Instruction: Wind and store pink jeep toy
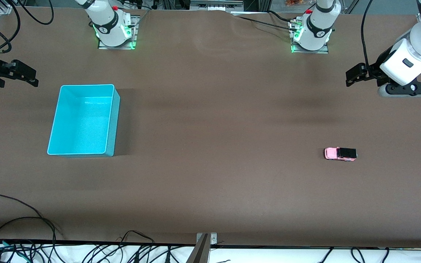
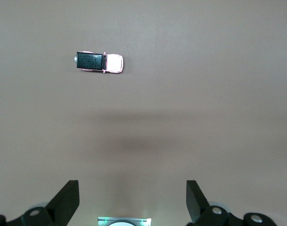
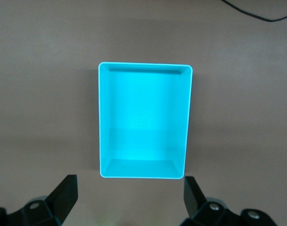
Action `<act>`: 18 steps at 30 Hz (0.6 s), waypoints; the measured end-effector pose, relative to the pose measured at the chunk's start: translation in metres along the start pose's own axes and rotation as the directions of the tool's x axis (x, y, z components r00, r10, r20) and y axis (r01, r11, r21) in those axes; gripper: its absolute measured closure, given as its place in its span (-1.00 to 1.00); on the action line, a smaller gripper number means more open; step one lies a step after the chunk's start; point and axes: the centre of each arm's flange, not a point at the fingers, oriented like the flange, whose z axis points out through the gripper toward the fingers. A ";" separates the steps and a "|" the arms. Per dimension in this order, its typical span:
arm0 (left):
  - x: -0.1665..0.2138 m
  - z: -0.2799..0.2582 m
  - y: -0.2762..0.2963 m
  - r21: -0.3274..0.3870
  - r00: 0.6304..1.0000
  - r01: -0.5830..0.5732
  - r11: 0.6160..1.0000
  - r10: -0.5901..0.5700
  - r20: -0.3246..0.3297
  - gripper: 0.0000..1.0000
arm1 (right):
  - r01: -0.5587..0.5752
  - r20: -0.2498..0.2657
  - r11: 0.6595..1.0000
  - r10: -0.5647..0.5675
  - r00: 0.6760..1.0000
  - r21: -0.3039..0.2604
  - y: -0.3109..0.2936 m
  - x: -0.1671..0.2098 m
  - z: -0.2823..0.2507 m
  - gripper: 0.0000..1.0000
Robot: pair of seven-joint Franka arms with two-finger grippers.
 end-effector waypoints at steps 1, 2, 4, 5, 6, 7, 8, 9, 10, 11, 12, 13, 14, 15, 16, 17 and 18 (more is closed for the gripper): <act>0.000 0.000 0.000 0.000 1.000 0.000 1.000 0.000 0.001 -1.00 | 0.000 0.000 1.000 0.000 1.000 0.000 0.000 0.000 0.000 -1.00; 0.000 0.001 0.000 0.000 1.000 0.000 1.000 0.000 0.001 -1.00 | 0.000 0.000 1.000 0.000 1.000 0.000 0.000 0.000 0.000 -1.00; 0.001 0.001 0.000 0.000 1.000 0.000 1.000 0.000 0.002 -1.00 | 0.000 0.000 1.000 0.000 1.000 0.000 0.000 0.000 0.000 -1.00; 0.001 0.001 0.000 0.000 1.000 0.000 1.000 0.000 0.003 -1.00 | -0.001 0.000 1.000 0.001 1.000 0.000 0.000 0.000 0.000 -1.00; 0.001 0.002 0.000 0.000 1.000 0.000 1.000 0.000 0.004 -1.00 | -0.001 0.000 1.000 0.001 1.000 0.000 0.000 0.000 0.000 -1.00; 0.001 0.002 0.000 0.000 1.000 0.000 1.000 0.000 0.004 -1.00 | -0.001 0.000 1.000 0.001 1.000 0.000 0.001 0.000 0.000 -1.00; 0.001 0.002 0.000 0.000 1.000 0.000 1.000 0.000 0.004 -1.00 | -0.001 0.000 1.000 0.001 1.000 0.000 0.001 0.000 0.000 -1.00; 0.002 0.002 0.000 0.000 1.000 0.000 1.000 0.000 0.005 -1.00 | -0.001 0.000 1.000 0.001 1.000 0.000 0.001 0.000 0.000 -1.00; 0.002 0.002 0.000 0.000 1.000 0.000 1.000 0.000 0.005 -1.00 | -0.001 0.000 1.000 0.001 1.000 0.000 0.001 0.000 0.000 -1.00; 0.002 0.002 0.000 0.000 1.000 0.000 1.000 0.000 0.005 -1.00 | -0.001 0.000 1.000 0.001 1.000 0.000 0.001 0.000 0.000 -1.00; 0.002 0.002 0.000 0.000 1.000 0.000 1.000 0.000 0.005 -1.00 | -0.002 0.000 1.000 0.002 1.000 0.000 0.001 0.000 0.000 -1.00; 0.002 0.002 0.000 0.000 1.000 0.000 1.000 0.000 0.005 -1.00 | -0.002 0.000 1.000 0.002 1.000 0.000 0.001 0.000 0.000 -1.00; 0.002 0.002 0.000 0.000 1.000 0.000 1.000 0.000 0.005 -1.00 | -0.002 0.000 1.000 0.002 1.000 0.000 0.001 0.000 0.000 -1.00; 0.002 0.002 0.000 0.000 1.000 0.000 1.000 0.000 0.005 -1.00 | -0.002 0.000 1.000 0.002 1.000 0.000 0.001 0.000 0.000 -1.00; 0.002 0.002 0.000 0.000 1.000 0.000 1.000 0.000 0.005 -1.00 | -0.002 0.000 1.000 0.002 1.000 0.000 0.001 0.000 0.000 -1.00; 0.002 0.002 0.000 0.000 1.000 0.000 1.000 0.000 0.005 -1.00 | -0.002 0.000 1.000 0.002 1.000 0.000 0.001 0.000 0.000 -1.00; 0.002 0.002 0.000 0.000 1.000 0.000 1.000 0.000 0.005 -1.00 | -0.002 0.000 1.000 0.002 1.000 0.000 0.001 0.000 0.000 -1.00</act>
